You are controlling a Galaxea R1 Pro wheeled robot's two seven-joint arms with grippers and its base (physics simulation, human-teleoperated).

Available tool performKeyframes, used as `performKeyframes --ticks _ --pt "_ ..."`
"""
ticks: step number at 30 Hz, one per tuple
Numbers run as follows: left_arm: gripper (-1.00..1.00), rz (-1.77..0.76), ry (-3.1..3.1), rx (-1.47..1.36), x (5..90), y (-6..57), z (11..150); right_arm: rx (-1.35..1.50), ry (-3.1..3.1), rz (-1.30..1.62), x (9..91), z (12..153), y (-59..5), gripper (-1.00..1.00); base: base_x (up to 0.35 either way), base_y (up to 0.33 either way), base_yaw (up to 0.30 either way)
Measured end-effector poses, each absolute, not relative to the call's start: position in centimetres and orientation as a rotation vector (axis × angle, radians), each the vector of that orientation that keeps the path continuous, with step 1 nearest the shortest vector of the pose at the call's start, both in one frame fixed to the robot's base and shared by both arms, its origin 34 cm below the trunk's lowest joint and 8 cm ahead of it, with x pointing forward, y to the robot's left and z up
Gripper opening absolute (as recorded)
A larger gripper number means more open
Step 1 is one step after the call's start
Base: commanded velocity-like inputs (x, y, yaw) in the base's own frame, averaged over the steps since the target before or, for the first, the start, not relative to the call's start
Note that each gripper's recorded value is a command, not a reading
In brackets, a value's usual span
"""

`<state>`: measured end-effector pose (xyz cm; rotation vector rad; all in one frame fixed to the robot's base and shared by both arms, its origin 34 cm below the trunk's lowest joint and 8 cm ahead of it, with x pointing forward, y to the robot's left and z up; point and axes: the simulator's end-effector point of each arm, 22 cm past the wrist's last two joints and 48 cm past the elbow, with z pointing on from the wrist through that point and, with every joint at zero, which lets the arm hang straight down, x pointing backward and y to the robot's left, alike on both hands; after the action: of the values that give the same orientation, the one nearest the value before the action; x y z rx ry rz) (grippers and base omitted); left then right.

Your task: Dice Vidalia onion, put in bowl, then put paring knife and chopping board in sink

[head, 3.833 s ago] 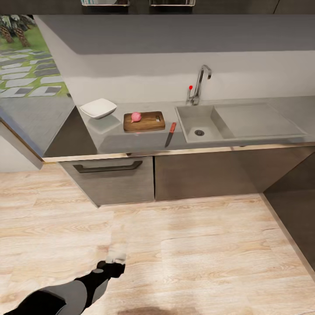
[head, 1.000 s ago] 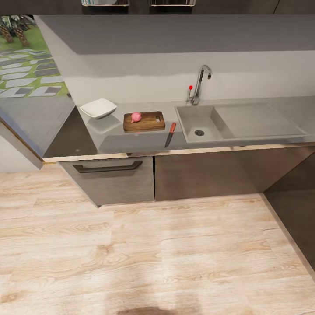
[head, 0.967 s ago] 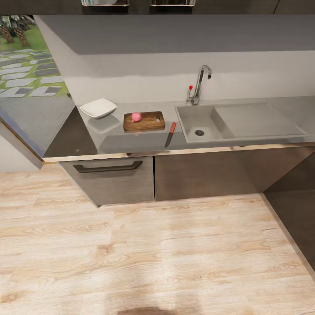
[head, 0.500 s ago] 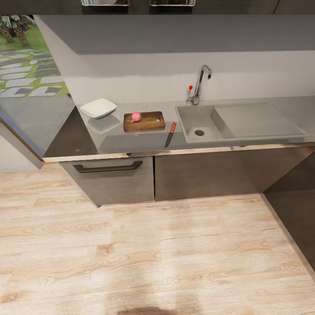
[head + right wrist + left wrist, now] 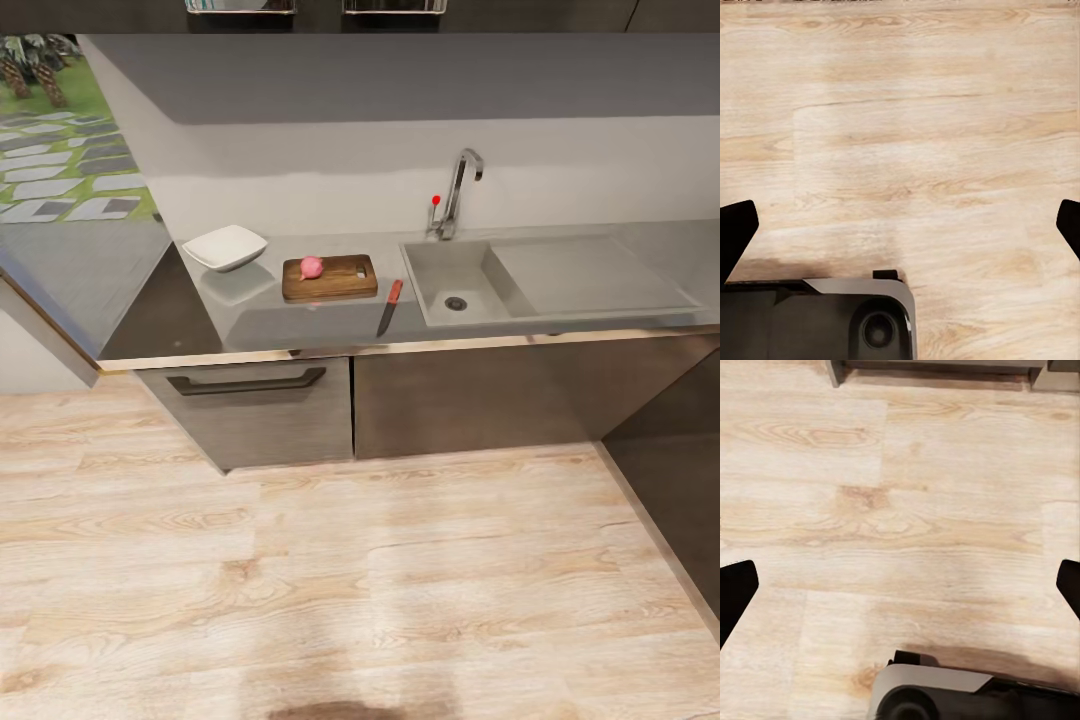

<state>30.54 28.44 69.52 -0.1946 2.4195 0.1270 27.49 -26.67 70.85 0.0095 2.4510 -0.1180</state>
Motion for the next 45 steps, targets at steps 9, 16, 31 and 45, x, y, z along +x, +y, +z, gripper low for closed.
performKeyframes --ticks 9,16,31,45 --pt "1.00 0.121 2.444 -0.235 28.0 26.5 68.8 0.052 2.377 -0.254 36.5 74.6 -29.7 1.00 0.000 0.000 0.000" --pt "1.00 0.118 2.479 -0.250 26.4 25.5 68.2 0.073 2.286 -0.287 45.6 81.5 -30.8 1.00 0.000 0.000 0.000" --pt "1.00 0.166 2.576 -0.227 21.9 26.6 66.9 0.085 2.100 -0.216 55.3 86.0 -28.2 1.00 0.000 0.000 0.000" --pt "1.00 0.176 2.579 -0.219 21.5 26.8 66.8 0.079 2.068 -0.198 55.8 87.2 -27.5 1.00 0.000 0.000 0.000"
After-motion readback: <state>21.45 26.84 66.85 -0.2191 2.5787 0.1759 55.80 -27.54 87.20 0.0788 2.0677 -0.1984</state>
